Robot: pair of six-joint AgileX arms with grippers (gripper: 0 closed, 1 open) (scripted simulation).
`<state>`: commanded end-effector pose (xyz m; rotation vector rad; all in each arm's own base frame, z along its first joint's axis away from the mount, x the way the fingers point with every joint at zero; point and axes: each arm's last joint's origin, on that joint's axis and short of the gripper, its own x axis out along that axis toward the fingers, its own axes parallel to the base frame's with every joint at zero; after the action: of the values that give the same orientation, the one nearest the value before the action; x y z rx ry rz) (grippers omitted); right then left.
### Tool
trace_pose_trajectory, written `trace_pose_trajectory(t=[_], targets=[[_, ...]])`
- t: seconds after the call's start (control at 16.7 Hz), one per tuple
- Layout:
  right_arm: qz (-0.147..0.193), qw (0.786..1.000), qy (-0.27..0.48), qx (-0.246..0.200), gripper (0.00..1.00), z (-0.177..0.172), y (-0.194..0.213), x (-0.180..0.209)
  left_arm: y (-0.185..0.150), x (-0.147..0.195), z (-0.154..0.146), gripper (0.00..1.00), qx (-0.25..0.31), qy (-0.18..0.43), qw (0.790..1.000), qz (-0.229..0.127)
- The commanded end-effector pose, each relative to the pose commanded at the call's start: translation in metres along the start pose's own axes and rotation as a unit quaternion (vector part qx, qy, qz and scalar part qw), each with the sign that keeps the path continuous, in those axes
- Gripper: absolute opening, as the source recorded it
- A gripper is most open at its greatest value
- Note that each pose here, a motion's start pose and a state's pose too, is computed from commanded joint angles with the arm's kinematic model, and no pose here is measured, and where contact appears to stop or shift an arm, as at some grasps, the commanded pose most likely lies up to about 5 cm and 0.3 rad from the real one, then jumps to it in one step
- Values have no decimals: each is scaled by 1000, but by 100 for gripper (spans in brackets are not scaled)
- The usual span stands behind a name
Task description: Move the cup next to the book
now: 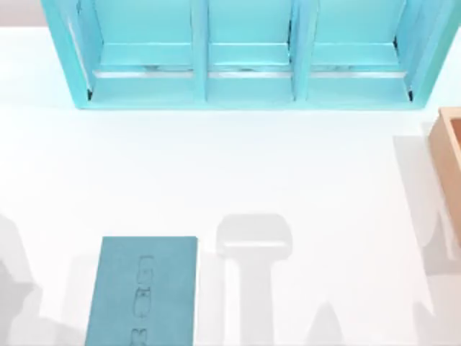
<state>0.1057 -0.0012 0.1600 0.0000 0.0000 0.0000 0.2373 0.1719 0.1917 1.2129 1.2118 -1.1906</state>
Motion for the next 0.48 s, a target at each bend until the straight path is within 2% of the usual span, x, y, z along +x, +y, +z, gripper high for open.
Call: trace_pose_trajectory(t=[0.24, 0.48], targets=[[0, 1000, 0, 0, 100, 0, 0, 0, 10, -12, 26, 0, -65, 3, 998, 5], [0, 1000, 0, 0, 100, 0, 0, 0, 17, -19, 66, 0, -186, -5, 982, -15]])
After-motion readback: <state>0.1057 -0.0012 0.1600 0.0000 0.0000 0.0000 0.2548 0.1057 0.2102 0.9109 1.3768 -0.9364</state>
